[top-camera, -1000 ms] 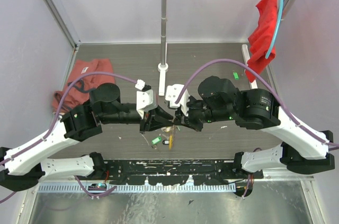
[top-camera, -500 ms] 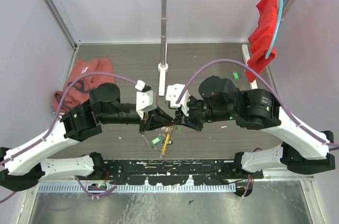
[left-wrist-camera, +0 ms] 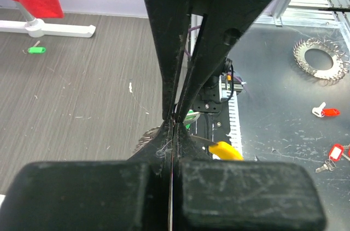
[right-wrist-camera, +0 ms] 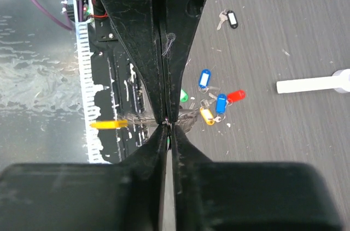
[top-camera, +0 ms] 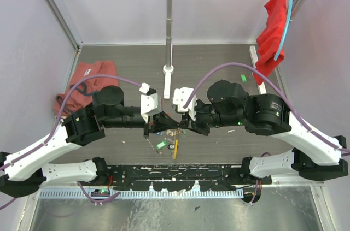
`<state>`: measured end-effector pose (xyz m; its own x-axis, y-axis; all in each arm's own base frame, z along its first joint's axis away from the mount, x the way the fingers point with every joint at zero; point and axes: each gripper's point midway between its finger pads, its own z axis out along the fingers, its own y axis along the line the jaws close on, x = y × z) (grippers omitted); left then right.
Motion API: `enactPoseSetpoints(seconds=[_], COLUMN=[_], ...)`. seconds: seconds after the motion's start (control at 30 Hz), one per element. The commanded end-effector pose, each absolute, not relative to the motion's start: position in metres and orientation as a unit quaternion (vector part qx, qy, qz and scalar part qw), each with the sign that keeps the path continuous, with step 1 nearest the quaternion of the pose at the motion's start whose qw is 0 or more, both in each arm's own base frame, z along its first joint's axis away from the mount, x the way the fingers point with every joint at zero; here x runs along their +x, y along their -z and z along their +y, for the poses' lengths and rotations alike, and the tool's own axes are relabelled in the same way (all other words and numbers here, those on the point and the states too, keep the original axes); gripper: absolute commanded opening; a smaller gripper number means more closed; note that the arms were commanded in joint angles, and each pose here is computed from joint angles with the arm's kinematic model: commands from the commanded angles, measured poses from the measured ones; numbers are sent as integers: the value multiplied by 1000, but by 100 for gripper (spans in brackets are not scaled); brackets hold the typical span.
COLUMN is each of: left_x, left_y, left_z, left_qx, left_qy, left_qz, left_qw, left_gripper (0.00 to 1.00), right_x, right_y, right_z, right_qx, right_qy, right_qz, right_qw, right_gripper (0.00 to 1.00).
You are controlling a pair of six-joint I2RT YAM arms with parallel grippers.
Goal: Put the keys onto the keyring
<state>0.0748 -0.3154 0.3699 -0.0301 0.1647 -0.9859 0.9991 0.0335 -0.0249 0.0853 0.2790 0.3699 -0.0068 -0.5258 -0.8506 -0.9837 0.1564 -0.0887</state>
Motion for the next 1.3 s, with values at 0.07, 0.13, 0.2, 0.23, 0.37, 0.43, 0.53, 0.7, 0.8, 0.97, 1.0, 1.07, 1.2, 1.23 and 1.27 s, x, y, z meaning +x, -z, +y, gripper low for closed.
enactPoseSetpoints(seconds=[0.07, 0.13, 0.2, 0.23, 0.37, 0.43, 0.53, 0.7, 0.8, 0.97, 1.0, 1.07, 1.2, 1.23, 1.27], left_x=[80, 86, 92, 94, 104, 107, 111, 116, 118, 124, 125, 126, 126, 126, 126], left_y=[-399, -401, -402, -403, -404, -406, -407, -411, -417, -419, -419, -420, -422, -423, -423], left_z=[-305, -302, -299, -297, -292, -290, -288, -283, -280, -276, -276, -276, -279, -280, -281], left_qx=[482, 467, 450, 442, 412, 403, 392, 373, 358, 341, 338, 337, 338, 339, 339], left_qy=[464, 459, 453, 450, 442, 439, 434, 431, 434, 428, 427, 426, 429, 429, 430], left_qz=[539, 543, 548, 550, 560, 562, 566, 567, 562, 562, 561, 560, 554, 554, 553], left_qw=[512, 526, 540, 547, 567, 574, 581, 595, 606, 621, 623, 626, 628, 628, 628], left_gripper=[0, 0, 0, 0, 0, 0, 0, 0, 0, 0, 0, 0, 0, 0, 0], right_x=[99, 104, 108, 112, 125, 133, 146, 154, 147, 141, 141, 139, 138, 138, 138], right_y=[-416, -428, -444, -450, -463, -467, -469, -463, -460, -453, -452, -448, -444, -442, -442], right_z=[277, 277, 277, 278, 277, 277, 274, 271, 275, 275, 275, 274, 276, 276, 277], right_qx=[-506, -469, -422, -399, -324, -304, -278, -246, -234, -216, -213, -213, -214, -214, -215], right_qy=[-320, -336, -361, -369, -396, -414, -470, -566, -610, -635, -636, -637, -640, -639, -639], right_qz=[622, 619, 617, 619, 624, 629, 631, 613, 597, 595, 596, 598, 603, 605, 606], right_qw=[504, 532, 557, 567, 591, 583, 552, 492, 466, 444, 442, 437, 427, 424, 422], right_gripper=[35, 40, 40, 40, 42, 42, 42, 42, 42, 42, 42, 42, 41, 41, 41])
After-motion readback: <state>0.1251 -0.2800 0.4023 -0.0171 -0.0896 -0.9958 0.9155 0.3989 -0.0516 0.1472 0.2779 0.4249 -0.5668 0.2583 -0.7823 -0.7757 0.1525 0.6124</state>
